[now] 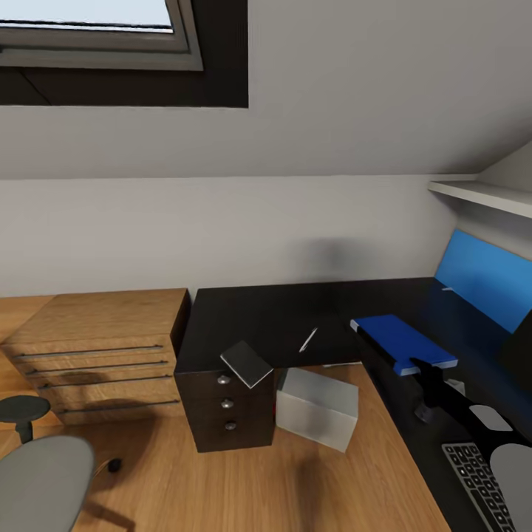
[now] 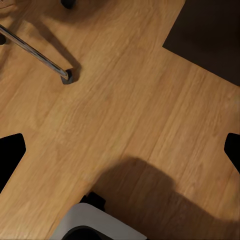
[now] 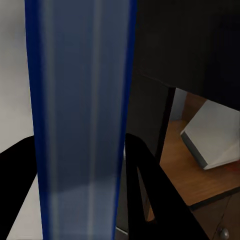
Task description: In the bedroom, organize the workspace by keeping the computer under the desk, ensuring the monitor is on the desk, placing the keyboard on the desk next to the monitor, placing the mouse on the desk next to the keyboard, moving the folder from the swivel chair onto the desk next to the mouse, stacking the notebook on top of the folder with the pen on top of the notebook, and positioning the swivel chair next to the desk.
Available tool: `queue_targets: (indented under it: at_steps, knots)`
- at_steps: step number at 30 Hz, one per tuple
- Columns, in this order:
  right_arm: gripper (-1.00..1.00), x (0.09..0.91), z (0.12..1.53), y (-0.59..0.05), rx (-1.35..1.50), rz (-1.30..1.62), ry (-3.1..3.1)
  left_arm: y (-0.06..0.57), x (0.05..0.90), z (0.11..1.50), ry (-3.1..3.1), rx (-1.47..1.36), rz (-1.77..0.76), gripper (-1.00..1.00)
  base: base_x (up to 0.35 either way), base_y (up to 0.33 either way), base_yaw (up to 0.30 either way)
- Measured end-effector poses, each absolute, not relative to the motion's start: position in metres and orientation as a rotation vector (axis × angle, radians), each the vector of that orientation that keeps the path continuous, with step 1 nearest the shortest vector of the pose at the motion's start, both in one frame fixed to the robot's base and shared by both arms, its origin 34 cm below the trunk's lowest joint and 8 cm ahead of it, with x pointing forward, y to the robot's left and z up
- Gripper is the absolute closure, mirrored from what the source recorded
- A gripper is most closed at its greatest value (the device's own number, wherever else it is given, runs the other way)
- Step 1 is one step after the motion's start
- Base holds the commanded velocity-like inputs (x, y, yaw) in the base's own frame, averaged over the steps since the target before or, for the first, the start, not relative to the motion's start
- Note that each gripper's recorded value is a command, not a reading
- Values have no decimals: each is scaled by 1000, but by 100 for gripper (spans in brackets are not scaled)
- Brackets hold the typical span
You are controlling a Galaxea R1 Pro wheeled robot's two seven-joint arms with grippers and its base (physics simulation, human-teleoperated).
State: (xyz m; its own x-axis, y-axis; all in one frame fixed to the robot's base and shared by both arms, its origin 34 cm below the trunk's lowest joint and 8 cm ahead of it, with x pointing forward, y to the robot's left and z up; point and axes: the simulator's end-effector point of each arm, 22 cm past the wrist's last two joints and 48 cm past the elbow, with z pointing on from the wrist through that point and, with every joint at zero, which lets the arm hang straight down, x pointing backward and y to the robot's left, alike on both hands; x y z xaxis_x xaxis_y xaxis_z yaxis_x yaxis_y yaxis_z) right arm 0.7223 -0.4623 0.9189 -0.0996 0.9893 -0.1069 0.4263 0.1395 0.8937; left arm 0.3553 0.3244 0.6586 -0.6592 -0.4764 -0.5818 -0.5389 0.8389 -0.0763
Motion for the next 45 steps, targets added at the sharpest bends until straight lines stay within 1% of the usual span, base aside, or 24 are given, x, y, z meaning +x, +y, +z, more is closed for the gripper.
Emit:
queue_targets:
  at_steps: [13, 20, 31, 39, 45]
  knots:
    - [100, 720, 913, -463, 1410, 902, 1664, 324, 355, 658, 2410, -739, 136, -100, 15, 0, 0]
    - [100, 711, 898, -468, 1466, 833, 1710, 325, 355, 658, 2410, -739, 137, -100, 0, 0, 0]
    - [100, 709, 895, -477, 1478, 781, 1699, 325, 355, 659, 2409, -739, 137, -100, 2, 0, 0]
    - [100, 709, 896, -479, 1478, 772, 1693, 325, 355, 659, 2408, -739, 137, -100, 147, 0, 0]
    - [100, 710, 896, -479, 1474, 772, 1691, 325, 355, 659, 2409, -739, 137, -100, 45, 0, 0]
